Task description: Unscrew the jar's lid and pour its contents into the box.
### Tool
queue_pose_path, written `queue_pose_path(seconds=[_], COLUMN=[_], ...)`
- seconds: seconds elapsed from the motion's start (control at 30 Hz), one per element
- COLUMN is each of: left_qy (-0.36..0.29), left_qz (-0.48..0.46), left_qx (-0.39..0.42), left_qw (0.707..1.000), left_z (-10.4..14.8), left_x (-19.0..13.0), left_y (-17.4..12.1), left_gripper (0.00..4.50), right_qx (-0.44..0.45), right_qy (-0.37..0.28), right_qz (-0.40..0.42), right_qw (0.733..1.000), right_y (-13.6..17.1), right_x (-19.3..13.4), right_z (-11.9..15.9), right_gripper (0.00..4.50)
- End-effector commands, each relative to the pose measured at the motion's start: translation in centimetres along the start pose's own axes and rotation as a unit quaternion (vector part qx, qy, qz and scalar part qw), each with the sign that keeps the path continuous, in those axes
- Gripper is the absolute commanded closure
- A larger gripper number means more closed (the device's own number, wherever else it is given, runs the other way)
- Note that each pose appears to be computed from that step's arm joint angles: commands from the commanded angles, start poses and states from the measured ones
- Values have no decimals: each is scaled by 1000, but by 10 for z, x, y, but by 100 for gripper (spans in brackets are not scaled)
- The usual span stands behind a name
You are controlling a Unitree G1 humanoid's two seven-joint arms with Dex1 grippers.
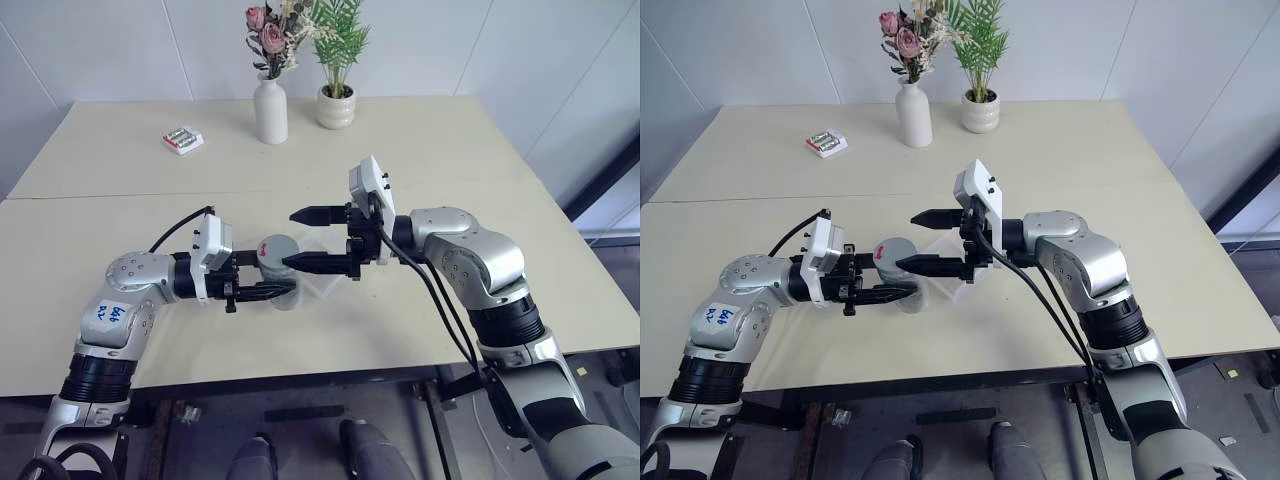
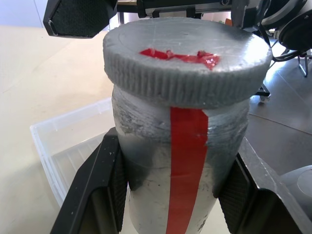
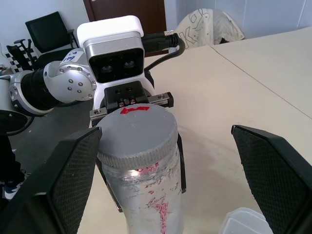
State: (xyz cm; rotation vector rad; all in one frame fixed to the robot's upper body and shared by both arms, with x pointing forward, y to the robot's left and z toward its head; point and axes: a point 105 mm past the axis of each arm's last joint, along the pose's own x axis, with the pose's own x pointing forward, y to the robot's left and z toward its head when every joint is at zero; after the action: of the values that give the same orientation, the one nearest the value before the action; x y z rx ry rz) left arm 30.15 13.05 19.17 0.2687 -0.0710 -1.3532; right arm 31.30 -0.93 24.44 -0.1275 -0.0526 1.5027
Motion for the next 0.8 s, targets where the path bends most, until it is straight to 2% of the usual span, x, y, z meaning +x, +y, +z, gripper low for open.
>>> queue_pose_path(seconds=[0.03,0.3,0.8], left_qy=[-15,-16,-16], left_qz=[-7,-7,-10], left_qx=[20,19,21], left_qw=[1000,1000,1000], left_z=[12,12,13], left_x=[0,0,1], left_y=[-3,-3,-4], left_gripper=[245,245,245], right_qx=[-8,3,-7], right_qy=[-22,-42,-7], right_qz=[6,45,47], right_qw=[1000,998,999], right_y=[3,17,18], right_x=[-5,0,23], right_z=[12,25,9], right_gripper=[2,2,2])
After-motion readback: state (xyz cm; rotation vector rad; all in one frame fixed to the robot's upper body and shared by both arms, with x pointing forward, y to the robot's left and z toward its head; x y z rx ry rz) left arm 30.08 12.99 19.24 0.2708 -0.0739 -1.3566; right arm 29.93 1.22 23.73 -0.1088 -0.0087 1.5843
